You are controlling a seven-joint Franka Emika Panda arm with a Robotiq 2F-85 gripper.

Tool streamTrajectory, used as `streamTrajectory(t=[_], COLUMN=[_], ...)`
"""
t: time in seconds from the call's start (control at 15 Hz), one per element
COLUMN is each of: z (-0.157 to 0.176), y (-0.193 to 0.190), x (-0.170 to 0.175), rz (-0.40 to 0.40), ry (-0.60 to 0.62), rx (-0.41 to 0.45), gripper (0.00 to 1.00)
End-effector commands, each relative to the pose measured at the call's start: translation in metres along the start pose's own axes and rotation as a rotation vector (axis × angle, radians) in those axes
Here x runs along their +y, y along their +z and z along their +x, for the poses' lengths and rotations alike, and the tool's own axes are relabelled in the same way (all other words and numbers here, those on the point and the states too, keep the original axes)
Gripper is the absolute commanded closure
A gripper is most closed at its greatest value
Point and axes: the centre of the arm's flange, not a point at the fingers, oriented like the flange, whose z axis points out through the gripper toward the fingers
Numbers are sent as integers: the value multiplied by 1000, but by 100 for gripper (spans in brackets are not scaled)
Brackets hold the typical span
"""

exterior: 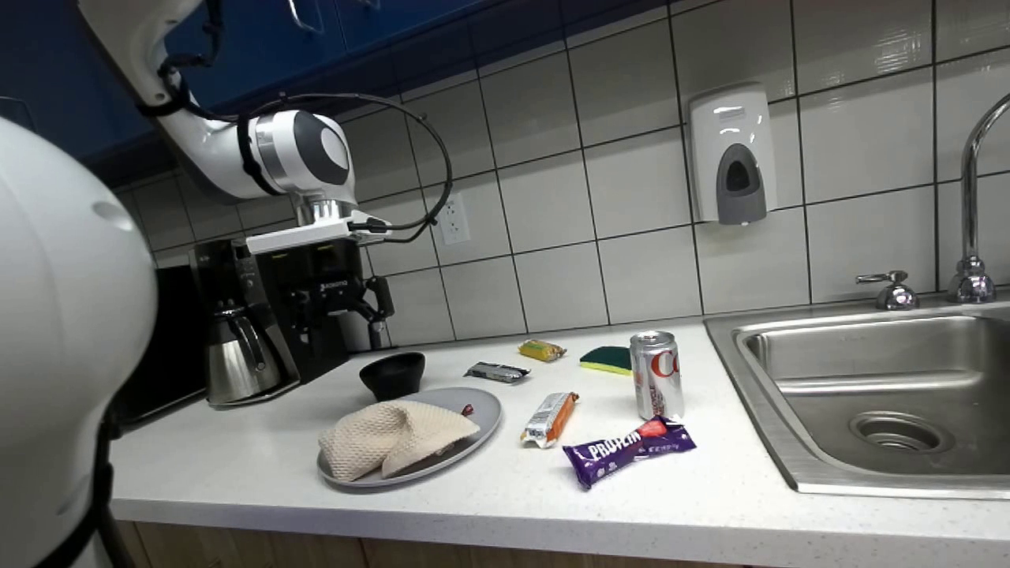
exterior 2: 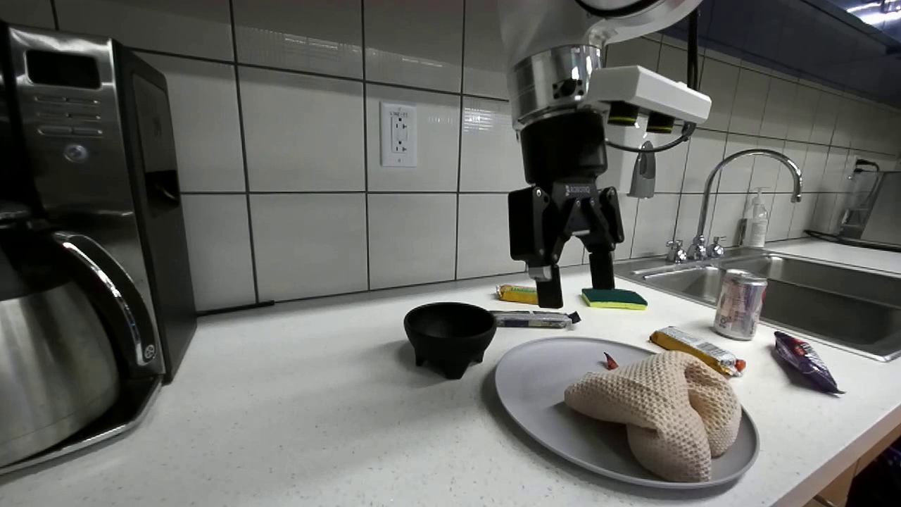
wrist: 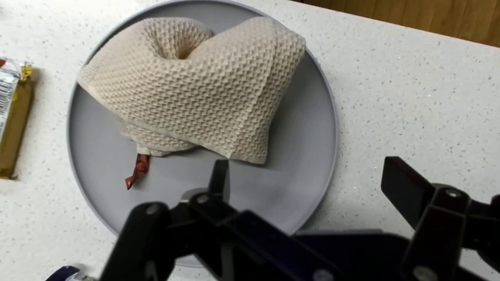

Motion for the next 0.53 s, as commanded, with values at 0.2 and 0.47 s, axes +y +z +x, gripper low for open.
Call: streamTrajectory(t=[0.2,0.47], z=[-2,-3], y=[0,11], x=[0,0], rz=[-1,-16], ry=[2,43], rx=[-1,-2], gripper=[0,0])
